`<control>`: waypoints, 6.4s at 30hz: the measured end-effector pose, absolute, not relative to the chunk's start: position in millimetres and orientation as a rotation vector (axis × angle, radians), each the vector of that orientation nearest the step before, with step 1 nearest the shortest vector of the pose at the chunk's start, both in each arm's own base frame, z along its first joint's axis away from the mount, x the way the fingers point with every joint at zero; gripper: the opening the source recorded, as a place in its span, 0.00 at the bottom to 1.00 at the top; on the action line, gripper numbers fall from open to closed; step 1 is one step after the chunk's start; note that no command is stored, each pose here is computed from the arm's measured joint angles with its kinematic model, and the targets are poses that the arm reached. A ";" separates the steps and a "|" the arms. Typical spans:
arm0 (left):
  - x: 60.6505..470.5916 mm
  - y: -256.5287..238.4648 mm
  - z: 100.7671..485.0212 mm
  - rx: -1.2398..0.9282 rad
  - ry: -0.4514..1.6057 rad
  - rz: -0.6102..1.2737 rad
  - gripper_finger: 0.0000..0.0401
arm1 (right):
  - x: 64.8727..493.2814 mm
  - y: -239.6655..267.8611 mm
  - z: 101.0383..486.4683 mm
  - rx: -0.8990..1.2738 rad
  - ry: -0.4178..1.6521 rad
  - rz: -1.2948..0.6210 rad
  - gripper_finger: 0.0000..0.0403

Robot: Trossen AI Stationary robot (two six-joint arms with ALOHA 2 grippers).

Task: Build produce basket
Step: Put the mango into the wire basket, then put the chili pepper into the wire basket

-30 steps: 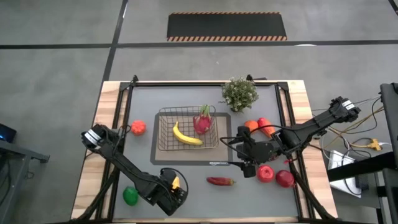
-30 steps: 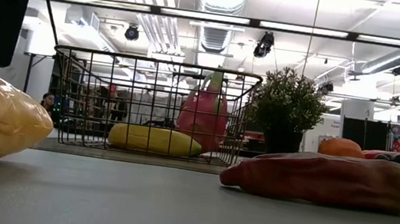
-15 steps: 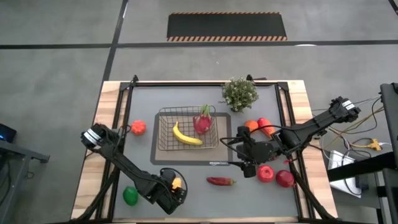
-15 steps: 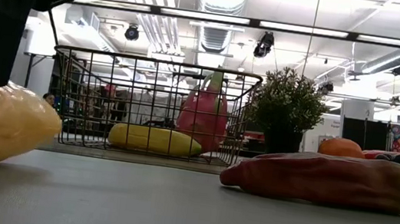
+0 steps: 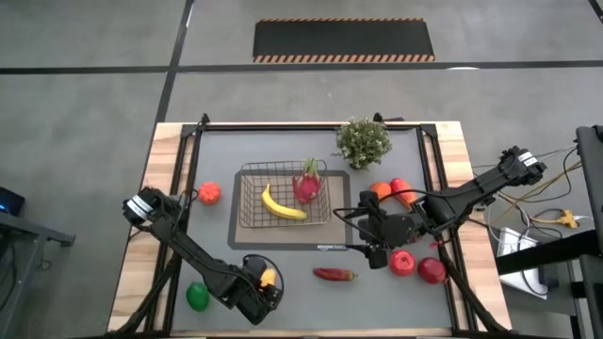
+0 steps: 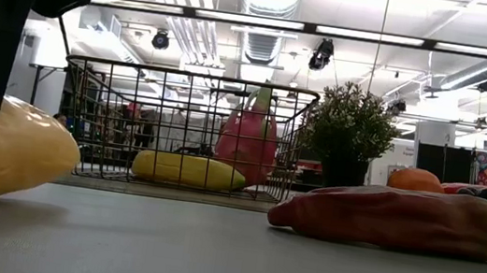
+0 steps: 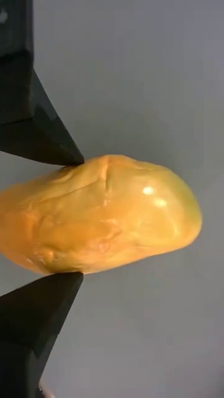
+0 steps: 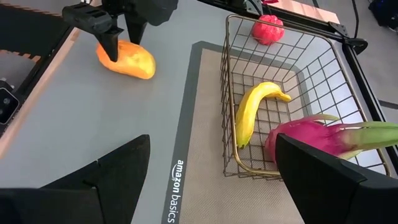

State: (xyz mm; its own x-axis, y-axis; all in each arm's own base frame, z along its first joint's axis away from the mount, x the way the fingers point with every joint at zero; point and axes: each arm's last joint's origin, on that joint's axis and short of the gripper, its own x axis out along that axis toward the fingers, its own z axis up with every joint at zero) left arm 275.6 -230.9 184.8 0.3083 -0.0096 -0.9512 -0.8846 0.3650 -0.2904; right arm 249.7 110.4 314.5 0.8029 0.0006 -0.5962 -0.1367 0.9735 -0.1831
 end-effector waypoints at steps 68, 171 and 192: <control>315.4 65.9 221.4 0.167 1.348 0.149 0.65 | 251.0 110.1 310.6 -0.164 0.625 0.047 0.81; 276.5 -122.5 311.4 0.175 0.058 -0.221 0.67 | 276.6 173.4 157.3 0.075 0.953 0.087 0.22; 238.7 -102.9 299.7 0.201 0.041 -0.141 0.67 | 273.1 105.5 266.1 0.129 0.791 -0.042 0.23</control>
